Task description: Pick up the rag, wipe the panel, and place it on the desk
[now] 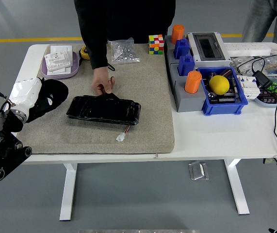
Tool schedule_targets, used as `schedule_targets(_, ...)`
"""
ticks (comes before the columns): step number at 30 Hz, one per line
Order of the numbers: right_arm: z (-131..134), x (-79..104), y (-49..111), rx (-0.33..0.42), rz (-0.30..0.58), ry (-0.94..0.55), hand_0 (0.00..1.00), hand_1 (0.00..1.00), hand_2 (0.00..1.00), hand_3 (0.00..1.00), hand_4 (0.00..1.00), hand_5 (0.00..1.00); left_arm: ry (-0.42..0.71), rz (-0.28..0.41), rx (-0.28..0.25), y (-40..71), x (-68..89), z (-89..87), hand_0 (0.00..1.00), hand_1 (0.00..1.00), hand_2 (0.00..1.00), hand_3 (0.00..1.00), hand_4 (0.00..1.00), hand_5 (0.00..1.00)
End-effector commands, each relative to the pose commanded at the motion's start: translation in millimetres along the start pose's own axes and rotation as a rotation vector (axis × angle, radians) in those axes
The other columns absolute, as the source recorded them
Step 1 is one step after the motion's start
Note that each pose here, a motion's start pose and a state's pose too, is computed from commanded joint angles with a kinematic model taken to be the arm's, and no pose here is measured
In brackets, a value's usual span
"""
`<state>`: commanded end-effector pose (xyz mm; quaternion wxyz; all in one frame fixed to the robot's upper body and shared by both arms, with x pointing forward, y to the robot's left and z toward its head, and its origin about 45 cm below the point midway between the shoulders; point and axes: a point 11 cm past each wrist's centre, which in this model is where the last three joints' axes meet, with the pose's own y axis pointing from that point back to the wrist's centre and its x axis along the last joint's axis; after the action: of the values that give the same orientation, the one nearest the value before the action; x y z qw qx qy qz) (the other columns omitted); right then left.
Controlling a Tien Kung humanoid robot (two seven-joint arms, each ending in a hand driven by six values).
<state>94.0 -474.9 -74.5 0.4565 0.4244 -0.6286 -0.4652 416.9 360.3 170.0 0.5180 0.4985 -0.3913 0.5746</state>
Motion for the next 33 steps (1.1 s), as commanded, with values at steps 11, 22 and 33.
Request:
schedule_targets(11, -2.0, -0.1, 0.3, 0.001, -0.001, -0.007, 0.780, 0.658, 0.714, 0.638, 0.998, 0.568, 0.029, 0.005, 0.017, 2.3, -8.2, -16.4, 0.266, 0.170, 0.522, 0.474, 0.217, 0.002)
schedule_targets(22, -2.9, -3.8, -0.3, 0.004, -0.006, -0.011, 0.779, 0.658, 0.714, 0.640, 0.998, 0.567, 0.044, -0.060, 0.072, 9.3, -27.0, -34.3, 0.302, 0.348, 0.547, 0.532, 0.364, 0.002)
schedule_targets(33, -1.7, -2.4, -0.3, 0.002, -0.003, -0.014, 0.779, 0.658, 0.714, 0.639, 0.998, 0.568, 0.073, -0.116, 0.103, 14.1, -38.6, -40.7, 0.396, 0.498, 0.607, 0.562, 0.711, 0.096)
